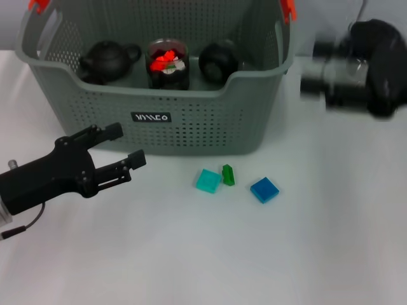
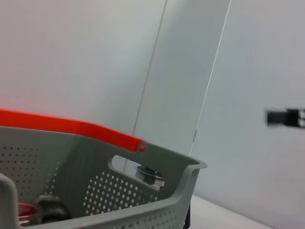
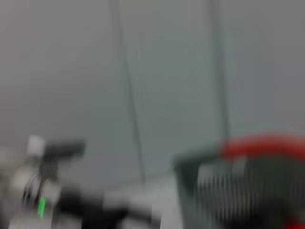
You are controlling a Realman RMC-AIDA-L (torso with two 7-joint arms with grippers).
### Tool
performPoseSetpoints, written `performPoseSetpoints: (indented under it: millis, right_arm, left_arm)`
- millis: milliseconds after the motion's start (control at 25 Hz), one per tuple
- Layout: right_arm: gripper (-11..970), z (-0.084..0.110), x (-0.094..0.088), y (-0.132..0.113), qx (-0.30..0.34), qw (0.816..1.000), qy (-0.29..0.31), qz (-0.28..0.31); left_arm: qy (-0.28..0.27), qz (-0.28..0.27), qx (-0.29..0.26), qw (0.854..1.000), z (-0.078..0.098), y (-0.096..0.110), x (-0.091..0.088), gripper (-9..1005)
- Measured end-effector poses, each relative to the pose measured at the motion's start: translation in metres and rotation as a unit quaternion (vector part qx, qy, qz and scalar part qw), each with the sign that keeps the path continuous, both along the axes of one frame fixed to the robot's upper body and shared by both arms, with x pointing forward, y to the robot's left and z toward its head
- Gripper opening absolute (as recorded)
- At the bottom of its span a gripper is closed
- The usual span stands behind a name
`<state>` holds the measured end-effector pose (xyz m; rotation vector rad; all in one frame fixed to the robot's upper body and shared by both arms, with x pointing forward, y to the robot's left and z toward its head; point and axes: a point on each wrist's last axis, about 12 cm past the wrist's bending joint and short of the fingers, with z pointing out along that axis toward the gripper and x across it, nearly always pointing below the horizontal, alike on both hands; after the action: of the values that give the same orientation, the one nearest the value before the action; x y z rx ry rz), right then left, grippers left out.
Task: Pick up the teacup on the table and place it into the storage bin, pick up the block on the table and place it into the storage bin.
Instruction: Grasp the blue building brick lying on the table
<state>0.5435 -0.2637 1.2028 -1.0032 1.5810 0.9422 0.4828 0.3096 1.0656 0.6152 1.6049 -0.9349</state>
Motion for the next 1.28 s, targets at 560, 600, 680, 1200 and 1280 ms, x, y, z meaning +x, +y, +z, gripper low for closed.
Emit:
performPoseSetpoints:
  millis: [560,600,680,1200,1280]
  right_arm:
    - [637,0.031,0.036,0.084,-0.389,0.909,0.124,0.081]
    - [633,0.027,0.039,0.093,-0.406,0.901,0.127,0.088]
    - [626,0.019,0.045,0.11,-0.429,0.888,0.132,0.099]
    - [627,-0.022,0.06,0.139,-0.503,0.852,0.143,0.038]
    - [627,-0.029,0.057,0.143,-0.518,0.844,0.127,0.056]
  left_arm:
    - [0.002,0.002,-0.001,1.0,-0.001,0.0,-0.001,830]
    - [0.002,0.002,-0.001,1.0,-0.001,-0.001,-0.001,830]
    - [0.002,0.002,-0.001,1.0,-0.001,-0.001,-0.001,830]
    - [0.002,0.005,0.001,1.0,-0.003,-0.001,-0.002,830]
    - [0.003,0.005,0.001,1.0,-0.003,-0.001,-0.002,830]
